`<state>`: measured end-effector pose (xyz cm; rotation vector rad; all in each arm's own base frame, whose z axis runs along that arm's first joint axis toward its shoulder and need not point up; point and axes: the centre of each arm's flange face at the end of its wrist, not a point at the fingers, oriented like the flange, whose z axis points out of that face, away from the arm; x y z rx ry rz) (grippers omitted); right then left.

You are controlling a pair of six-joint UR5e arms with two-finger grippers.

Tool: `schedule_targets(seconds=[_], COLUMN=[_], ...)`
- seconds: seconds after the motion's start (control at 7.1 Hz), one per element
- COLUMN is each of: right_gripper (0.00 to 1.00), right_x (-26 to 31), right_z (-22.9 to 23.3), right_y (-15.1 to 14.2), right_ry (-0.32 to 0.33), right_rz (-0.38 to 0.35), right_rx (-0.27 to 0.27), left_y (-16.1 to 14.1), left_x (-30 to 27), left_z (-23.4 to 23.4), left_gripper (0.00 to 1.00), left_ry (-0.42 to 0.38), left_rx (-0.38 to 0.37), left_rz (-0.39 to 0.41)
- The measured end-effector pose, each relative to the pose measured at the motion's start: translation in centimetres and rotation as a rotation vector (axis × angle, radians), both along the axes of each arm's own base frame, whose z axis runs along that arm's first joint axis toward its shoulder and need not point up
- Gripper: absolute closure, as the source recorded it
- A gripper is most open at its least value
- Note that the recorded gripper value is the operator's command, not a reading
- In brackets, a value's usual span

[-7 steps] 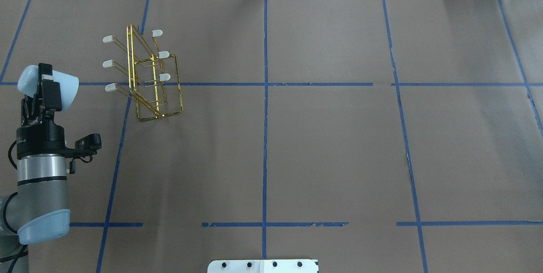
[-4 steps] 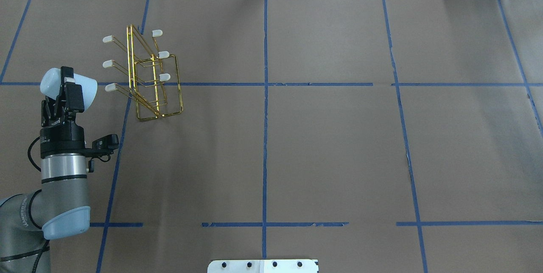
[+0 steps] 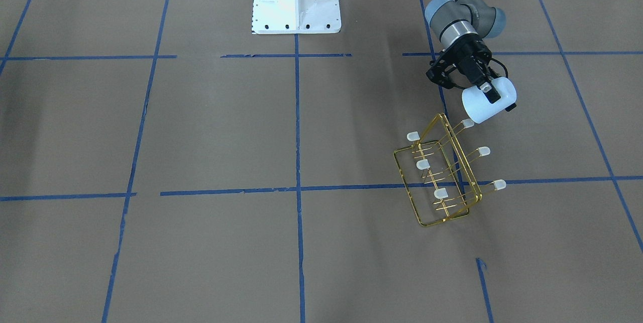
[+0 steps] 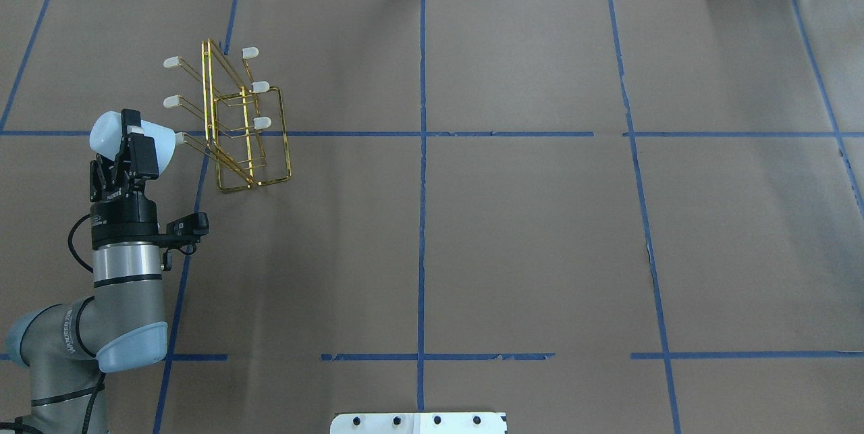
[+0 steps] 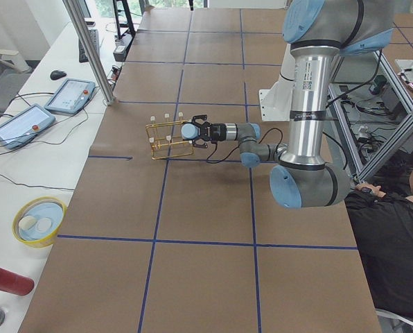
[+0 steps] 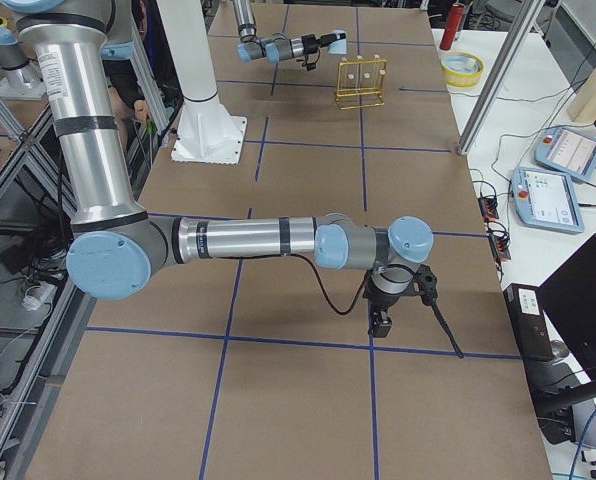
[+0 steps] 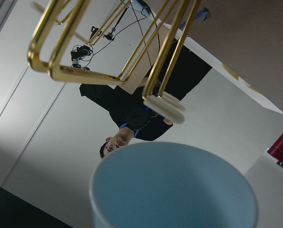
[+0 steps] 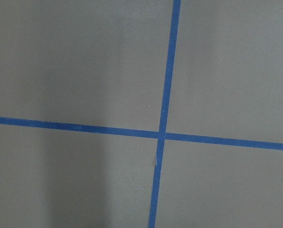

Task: Hang cup on cup holder
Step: 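Carry the cup to the gold rack and hook it onto a white peg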

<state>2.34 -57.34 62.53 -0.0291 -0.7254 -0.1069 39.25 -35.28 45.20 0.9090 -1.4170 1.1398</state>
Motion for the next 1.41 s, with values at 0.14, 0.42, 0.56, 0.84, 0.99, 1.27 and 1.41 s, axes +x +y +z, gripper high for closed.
schedule_targets(seconds=[0.14,0.42,0.56,0.84,0.99,1.27,1.41], right_gripper=[0.0,0.0,0.0,0.0,0.0,0.0,0.0], right_x=[0.0,0.0,0.0,0.0,0.0,0.0,0.0], right_z=[0.0,0.0,0.0,0.0,0.0,0.0,0.0], right_y=[0.0,0.0,0.0,0.0,0.0,0.0,0.0], right_ry=[0.0,0.0,0.0,0.0,0.0,0.0,0.0], right_rz=[0.0,0.0,0.0,0.001,0.001,0.0,0.0], right_rx=[0.0,0.0,0.0,-0.001,-0.001,0.0,0.0], left_y=[-0.2,-0.7,-1.0,-1.7,-1.8,-2.1,-2.3], left_x=[0.0,-0.1,0.2,1.7,2.0,2.8,3.3], left_z=[0.0,-0.2,-0.3,-0.2,0.0,0.5,0.6], left_gripper=[1.0,1.0,1.0,1.0,1.0,1.0,1.0], left_ry=[0.002,0.005,0.006,0.001,-0.002,-0.017,-0.02], left_rx=[0.0,0.002,0.002,0.001,0.0,-0.004,-0.006], left_rz=[-0.005,-0.014,-0.02,-0.024,-0.025,-0.026,-0.026])
